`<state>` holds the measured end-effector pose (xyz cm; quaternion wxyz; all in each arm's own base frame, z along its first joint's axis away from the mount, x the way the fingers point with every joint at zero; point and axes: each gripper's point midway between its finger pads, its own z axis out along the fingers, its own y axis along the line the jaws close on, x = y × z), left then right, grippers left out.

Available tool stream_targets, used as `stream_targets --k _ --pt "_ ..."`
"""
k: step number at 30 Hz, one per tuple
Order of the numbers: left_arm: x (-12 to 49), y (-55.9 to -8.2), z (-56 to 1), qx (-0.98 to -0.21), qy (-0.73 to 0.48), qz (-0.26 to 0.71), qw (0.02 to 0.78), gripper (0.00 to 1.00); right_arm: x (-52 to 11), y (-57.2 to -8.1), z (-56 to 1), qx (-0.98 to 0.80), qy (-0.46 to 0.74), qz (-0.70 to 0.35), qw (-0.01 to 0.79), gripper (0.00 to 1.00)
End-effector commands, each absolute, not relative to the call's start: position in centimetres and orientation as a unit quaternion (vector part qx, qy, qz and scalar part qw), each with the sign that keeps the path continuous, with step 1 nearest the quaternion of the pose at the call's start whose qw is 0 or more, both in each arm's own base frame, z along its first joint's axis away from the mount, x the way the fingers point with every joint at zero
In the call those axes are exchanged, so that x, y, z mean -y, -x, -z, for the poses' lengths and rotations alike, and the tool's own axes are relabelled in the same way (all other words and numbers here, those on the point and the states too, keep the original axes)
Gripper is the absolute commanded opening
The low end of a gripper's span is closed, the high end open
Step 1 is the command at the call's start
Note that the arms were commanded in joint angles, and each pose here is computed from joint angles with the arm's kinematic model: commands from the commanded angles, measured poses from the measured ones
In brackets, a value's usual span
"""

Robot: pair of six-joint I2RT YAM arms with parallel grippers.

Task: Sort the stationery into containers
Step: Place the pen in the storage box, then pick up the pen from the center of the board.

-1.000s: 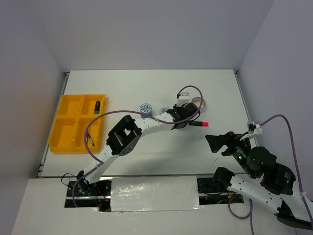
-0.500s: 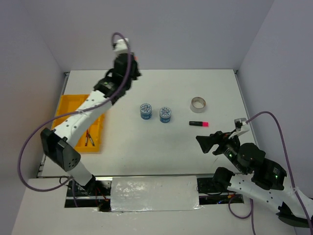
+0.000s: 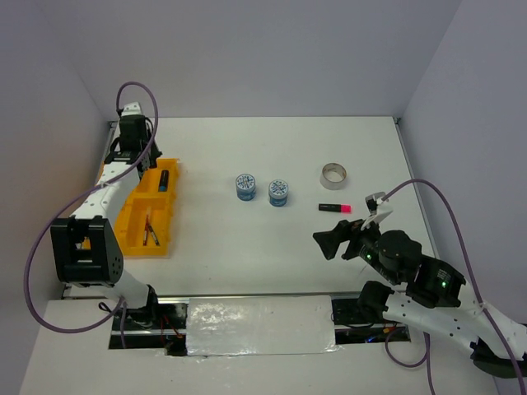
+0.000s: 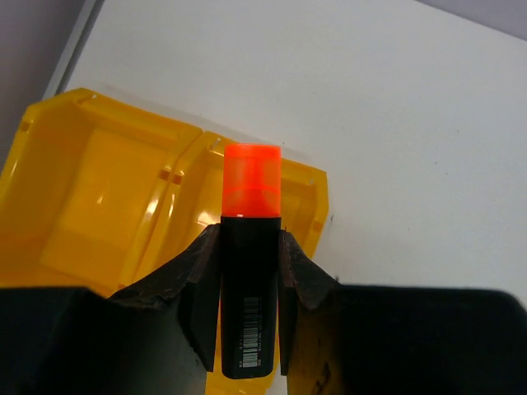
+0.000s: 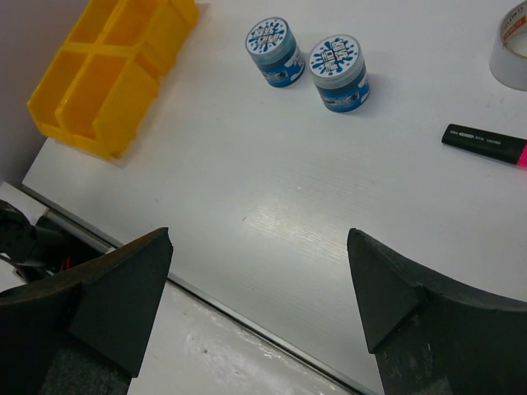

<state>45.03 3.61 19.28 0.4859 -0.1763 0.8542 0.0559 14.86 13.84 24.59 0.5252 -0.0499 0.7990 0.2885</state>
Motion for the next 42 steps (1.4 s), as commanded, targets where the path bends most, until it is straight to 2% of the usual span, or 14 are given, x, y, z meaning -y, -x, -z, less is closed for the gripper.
stream_targets --k 1,2,6,9,10,11,13,16,23,29,32,36,38,42 --pt "-3.6 -46.8 -20.2 -0.842 0.15 -0.022 0.518 0.07 -14.5 -15.2 -25.3 -0.788 0.06 -0.295 0.536 0.94" --pt "-3.8 -46.8 -19.7 -0.843 0.151 -0.024 0.515 0.11 -14.6 -15.3 -25.5 -0.787 0.061 -0.295 0.538 0.94" --pt "-4.8 -46.5 -17.1 -0.855 0.156 -0.039 0.492 0.14 -13.9 -15.6 -25.8 -0.792 0.055 -0.275 0.543 0.94" --pt "-5.3 -46.1 -15.3 -0.863 0.16 -0.035 0.478 0.25 -13.8 -15.7 -26.3 -0.787 0.051 -0.278 0.548 0.96" --pt "-5.5 -46.0 -14.7 -0.865 0.161 -0.035 0.474 0.32 -13.9 -15.8 -26.4 -0.786 0.051 -0.279 0.55 0.96" --pt "-5.7 -45.9 -14.6 -0.864 0.166 -0.037 0.474 0.53 -14.0 -15.8 -26.5 -0.785 0.051 -0.279 0.551 0.96" --pt "-5.8 -45.8 -14.9 -0.861 0.176 -0.034 0.476 0.79 -14.4 -16.0 -26.2 -0.789 0.055 -0.277 0.546 0.97" --pt "-6.3 -45.6 -16.5 -0.852 0.191 -0.041 0.486 0.99 -15.0 -16.5 -25.4 -0.799 0.053 -0.266 0.537 1.0" --pt "-6.3 -42.7 -24.5 -0.817 0.237 -0.035 0.525 0.99 -14.3 -19.8 -24.0 -0.824 -0.039 -0.218 0.521 1.0" --pt "3.0 -35.9 -33.6 -0.804 0.098 -0.003 0.587 0.99 -11.1 -23.8 -21.9 -0.827 -0.196 -0.16 0.501 1.0" --pt "5.2 -31.5 -33.5 -0.804 0.062 0.047 0.589 0.99 -10.1 -25.6 -20.4 -0.82 -0.283 -0.146 0.475 1.0" --pt "6.1 -26.4 -29.9 -0.797 0.02 0.099 0.595 0.99 -7.8 -28.1 -18.1 -0.801 -0.381 -0.117 0.446 1.0" --pt "6.3 -25.2 -26.8 -0.807 0.007 0.105 0.581 0.99 -5.0 -29.0 -15.8 -0.776 -0.472 -0.088 0.408 1.0" --pt "5.3 -22.9 -25.8 -0.786 0.017 0.106 0.609 0.99 -2.3 -30.7 -13.8 -0.736 -0.559 -0.047 0.379 0.98"
